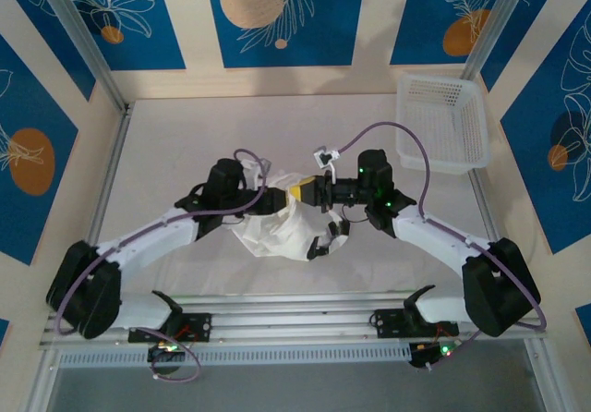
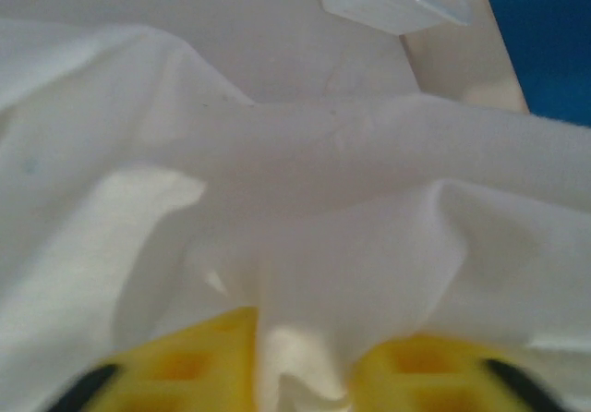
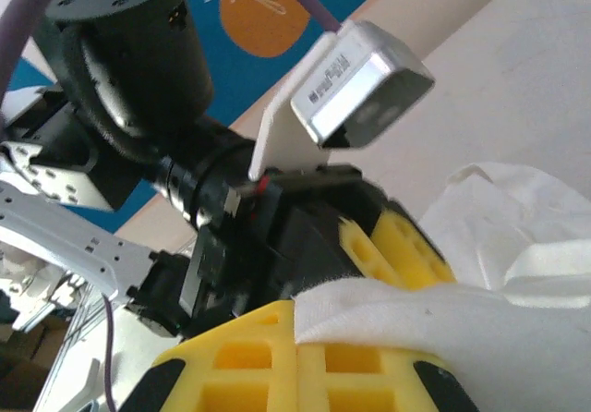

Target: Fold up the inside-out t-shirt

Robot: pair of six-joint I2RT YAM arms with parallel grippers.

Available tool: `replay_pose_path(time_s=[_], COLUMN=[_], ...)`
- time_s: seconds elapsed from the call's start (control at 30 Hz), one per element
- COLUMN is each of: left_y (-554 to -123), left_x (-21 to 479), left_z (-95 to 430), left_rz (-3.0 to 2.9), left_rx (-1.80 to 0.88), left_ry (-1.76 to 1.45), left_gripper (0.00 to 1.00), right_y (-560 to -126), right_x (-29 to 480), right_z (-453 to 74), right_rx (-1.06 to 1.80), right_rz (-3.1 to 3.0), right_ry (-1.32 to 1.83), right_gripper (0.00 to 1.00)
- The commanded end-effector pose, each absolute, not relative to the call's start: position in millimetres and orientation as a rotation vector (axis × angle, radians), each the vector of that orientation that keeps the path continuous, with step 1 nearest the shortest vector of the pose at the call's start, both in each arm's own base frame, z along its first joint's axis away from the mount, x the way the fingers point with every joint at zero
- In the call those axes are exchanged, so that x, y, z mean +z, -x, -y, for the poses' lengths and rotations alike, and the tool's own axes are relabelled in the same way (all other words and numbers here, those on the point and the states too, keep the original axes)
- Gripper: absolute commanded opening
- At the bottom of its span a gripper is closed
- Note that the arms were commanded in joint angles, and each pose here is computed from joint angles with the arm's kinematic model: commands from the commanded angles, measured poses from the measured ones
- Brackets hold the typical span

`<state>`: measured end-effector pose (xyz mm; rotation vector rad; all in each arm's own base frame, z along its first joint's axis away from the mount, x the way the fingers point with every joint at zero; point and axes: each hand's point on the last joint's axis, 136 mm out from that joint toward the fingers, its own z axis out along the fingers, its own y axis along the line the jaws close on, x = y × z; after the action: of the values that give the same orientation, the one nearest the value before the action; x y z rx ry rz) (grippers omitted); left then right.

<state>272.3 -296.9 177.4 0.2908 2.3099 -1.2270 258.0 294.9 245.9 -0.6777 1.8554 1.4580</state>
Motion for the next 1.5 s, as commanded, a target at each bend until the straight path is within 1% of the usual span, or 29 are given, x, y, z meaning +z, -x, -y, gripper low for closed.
replay_pose_path(time_s=[0.0,0.03,0.1,0.2,0.23,0.27,0.33,0.4,0.47,0.57,0.63,0.73,0.87,0.93,1.0,1.03,1.07,1.1,1.13,1.17,1.2,1.27,1.33,1.43,1.47], left_y=[-278,-280,-280,-270,-266,-264,-264,-266,-266,-263,-261,-260,-261,-262,-262,-261,-260,-260,-259,-259,-260,-266,-287,-313,-319], left_x=[222,227,243,273,279,284,283,276,271,271,271,270,267,263,265,267,269,271,273,272,272,266,250,231,229], left_z=[313,308,298,294,293,292,286,281,280,284,285,283,280,276,274,274,275,274,274,273,271,266,257,261,265], left_rz=[-2.166,-2.154,-2.118,-2.058,-2.05,-2.045,-2.066,-2.097,-2.107,-2.094,-2.091,-2.1,-2.113,-2.132,-2.122,-2.112,-2.105,-2.1,-2.097,-2.102,-2.105,-2.122,-2.152,-2.164,-2.152], left_rx=[-1.337,-1.34,-1.371,-1.435,-1.443,-1.442,-1.384,-1.324,-1.324,-1.365,-1.374,-1.355,-1.33,-1.293,-1.292,-1.301,-1.308,-1.309,-1.304,-1.293,-1.272,-1.211,-1.084,-1.026,-1.039], left_ry=[-0.339,-0.32,-0.293,-0.325,-0.338,-0.344,-0.351,-0.351,-0.354,-0.381,-0.401,-0.398,-0.387,-0.365,-0.359,-0.356,-0.358,-0.361,-0.368,-0.373,-0.378,-0.375,-0.368,-0.418,-0.428], left_gripper=[0.0,0.0,0.0,0.0,0.0,0.0,0.0,0.0,0.0,0.0,0.0,0.0,0.0,0.0,0.0,0.0,0.0,0.0,0.0,0.0,0.0,0.0,0.0,0.0,0.05], right_y=[-295,-306,-317,-318,-315,-312,-308,-304,-301,-287,-272,-256,-255,-248,-244,-246,-248,-252,-257,-259,-259,-249,-232,-220,-217], right_x=[224,206,174,129,122,119,124,140,159,184,197,207,220,225,221,215,208,199,191,188,188,198,217,252,260], right_z=[-269,-254,-231,-217,-219,-220,-222,-224,-224,-229,-239,-254,-268,-277,-283,-284,-283,-281,-278,-276,-275,-278,-285,-291,-292], right_rx=[1.348,1.312,1.264,1.198,1.208,1.225,1.263,1.276,1.209,0.977,0.832,0.728,0.735,0.744,0.738,0.726,0.704,0.67,0.633,0.614,0.613,0.691,0.865,1.106,1.148], right_rz=[-1.977,-2.027,-2.082,-2.162,-2.185,-2.207,-2.227,-2.188,-2.115,-1.927,-1.76,-1.597,-1.563,-1.519,-1.515,-1.532,-1.549,-1.566,-1.587,-1.599,-1.606,-1.58,-1.539,-1.507,-1.491], right_ry=[0.404,0.294,0.19,0.19,0.221,0.233,0.23,0.263,0.321,0.548,0.749,0.935,0.96,1.006,1.048,1.063,1.073,1.077,1.068,1.061,1.055,1.051,1.057,0.982,0.969], right_gripper=[0.0,0.0,0.0,0.01,0.04,0.11,0.27,0.34,0.39,0.49,0.6,0.71,0.73,0.74,0.75,0.73,0.67,0.56,0.36,0.13,0.0,0.0,0.0,0.0,0.0])
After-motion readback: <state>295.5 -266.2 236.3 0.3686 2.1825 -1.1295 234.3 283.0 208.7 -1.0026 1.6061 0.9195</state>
